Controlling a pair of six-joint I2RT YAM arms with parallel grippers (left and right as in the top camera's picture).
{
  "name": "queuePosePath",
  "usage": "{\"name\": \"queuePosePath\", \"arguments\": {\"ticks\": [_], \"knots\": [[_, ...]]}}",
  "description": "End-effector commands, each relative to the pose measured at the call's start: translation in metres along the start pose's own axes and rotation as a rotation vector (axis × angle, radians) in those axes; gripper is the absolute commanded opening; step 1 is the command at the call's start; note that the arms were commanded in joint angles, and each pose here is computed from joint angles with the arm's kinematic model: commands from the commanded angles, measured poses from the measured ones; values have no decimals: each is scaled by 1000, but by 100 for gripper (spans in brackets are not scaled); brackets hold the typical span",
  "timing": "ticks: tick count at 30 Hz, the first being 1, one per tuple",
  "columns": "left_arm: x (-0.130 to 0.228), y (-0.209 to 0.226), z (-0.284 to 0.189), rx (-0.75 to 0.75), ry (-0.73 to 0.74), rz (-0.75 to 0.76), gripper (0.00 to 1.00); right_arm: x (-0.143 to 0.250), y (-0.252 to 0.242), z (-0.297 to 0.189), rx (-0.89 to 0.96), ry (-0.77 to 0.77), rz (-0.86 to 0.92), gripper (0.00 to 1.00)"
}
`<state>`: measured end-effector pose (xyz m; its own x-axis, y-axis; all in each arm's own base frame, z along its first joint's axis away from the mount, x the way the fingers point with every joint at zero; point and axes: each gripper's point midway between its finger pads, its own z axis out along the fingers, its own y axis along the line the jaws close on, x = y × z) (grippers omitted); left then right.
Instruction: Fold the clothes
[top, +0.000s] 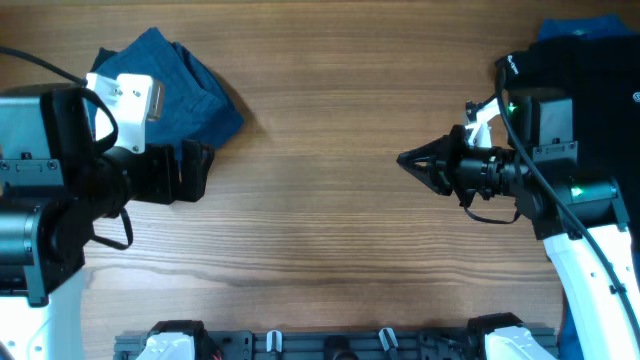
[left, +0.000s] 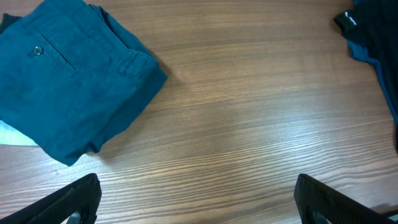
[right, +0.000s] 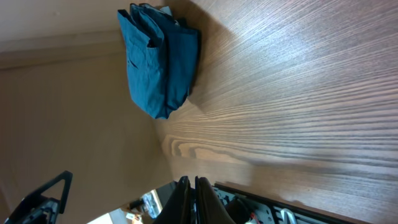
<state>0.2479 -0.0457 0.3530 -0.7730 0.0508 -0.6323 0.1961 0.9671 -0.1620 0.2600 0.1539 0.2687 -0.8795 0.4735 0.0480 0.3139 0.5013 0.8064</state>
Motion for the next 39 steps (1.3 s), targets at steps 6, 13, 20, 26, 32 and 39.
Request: {"name": "queuePosePath", "arguments": {"ticks": [6,13,20,26,32,39], "knots": [[1,0,1,-1,5,15,100,-10,15,-38,-23,-234,-80,100],[1,0,1,-1,5,15,100,-31,-10,-131,69,-796,-102,100],[1,0,1,-1,5,15,100,-6,-3,-201,90,-1101,-491,100],[1,0,1,-1,5,15,100,8,-19,-194,156,-1162,-806,100],[1,0,1,-1,5,15,100,-18,-68,-142,66,-1208,-713,100],[1,0,1,-1,5,15,100,-50,-142,-82,-17,-1189,-424,100]]}}
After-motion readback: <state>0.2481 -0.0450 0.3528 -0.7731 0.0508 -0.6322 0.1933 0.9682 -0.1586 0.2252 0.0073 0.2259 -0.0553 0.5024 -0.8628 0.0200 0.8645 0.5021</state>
